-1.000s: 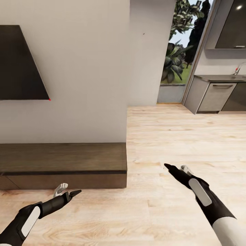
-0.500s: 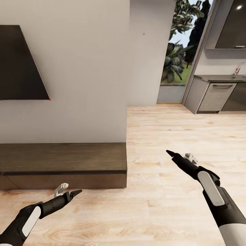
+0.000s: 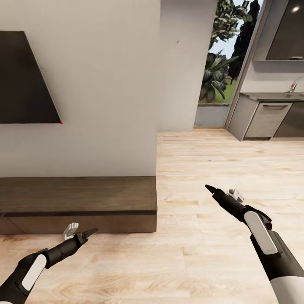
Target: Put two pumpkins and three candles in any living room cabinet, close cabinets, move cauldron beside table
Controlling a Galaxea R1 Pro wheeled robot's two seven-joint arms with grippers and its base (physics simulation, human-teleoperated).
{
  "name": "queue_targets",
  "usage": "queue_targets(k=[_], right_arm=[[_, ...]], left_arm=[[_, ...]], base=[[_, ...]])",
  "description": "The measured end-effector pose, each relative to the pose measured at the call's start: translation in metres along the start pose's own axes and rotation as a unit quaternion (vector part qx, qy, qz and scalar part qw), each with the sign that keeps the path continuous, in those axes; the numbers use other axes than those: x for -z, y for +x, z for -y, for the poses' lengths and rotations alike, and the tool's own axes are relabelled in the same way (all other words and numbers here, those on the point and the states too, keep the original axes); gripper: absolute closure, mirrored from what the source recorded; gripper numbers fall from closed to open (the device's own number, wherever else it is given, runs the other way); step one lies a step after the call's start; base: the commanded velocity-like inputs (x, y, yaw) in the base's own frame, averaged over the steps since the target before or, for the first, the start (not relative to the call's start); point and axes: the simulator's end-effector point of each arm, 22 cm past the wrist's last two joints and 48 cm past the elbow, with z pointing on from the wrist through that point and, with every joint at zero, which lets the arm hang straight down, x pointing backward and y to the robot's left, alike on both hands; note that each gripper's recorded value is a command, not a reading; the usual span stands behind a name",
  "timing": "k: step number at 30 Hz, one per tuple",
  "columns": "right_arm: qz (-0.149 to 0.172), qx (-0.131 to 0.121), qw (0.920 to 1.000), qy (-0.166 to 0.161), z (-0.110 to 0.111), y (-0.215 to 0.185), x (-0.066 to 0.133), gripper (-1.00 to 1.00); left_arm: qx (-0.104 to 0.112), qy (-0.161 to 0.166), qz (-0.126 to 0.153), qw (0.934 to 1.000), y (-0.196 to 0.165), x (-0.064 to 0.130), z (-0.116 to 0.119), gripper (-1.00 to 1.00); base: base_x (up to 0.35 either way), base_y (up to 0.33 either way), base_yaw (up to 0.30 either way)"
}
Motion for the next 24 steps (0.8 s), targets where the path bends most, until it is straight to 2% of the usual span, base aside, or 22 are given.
queue_targets(k=[3,8,11,15,24], right_arm=[[-0.001,-0.001,1.0,-0.001,0.003,0.004,-0.002,-1.0],[-0.001,-0.001,1.0,-0.002,0.003,0.005,-0.003,-1.0],[-0.001,-0.001,0.9999,-0.014,0.001,0.008,-0.005,-1.0],[-0.001,-0.004,0.9989,-0.048,-0.009,0.011,-0.006,-1.0],[-0.001,-0.004,0.9983,-0.057,-0.003,0.021,-0.012,-1.0]], left_arm=[[0.007,0.0,0.012,0.9999,-0.006,0.001,-0.006,-1.0],[0.008,-0.001,0.015,0.9999,-0.008,0.002,-0.008,-1.0],[0.008,0.0,0.016,0.9998,-0.006,-0.001,-0.012,-1.0],[0.008,0.001,0.016,0.9998,-0.003,-0.004,-0.016,-1.0],[0.008,0.003,0.017,0.9998,0.001,-0.011,-0.027,-1.0]], base=[[0.0,0.0,0.0],[0.0,0.0,0.0],[0.0,0.0,0.0],[0.0,0.0,0.0],[0.0,0.0,0.0]])
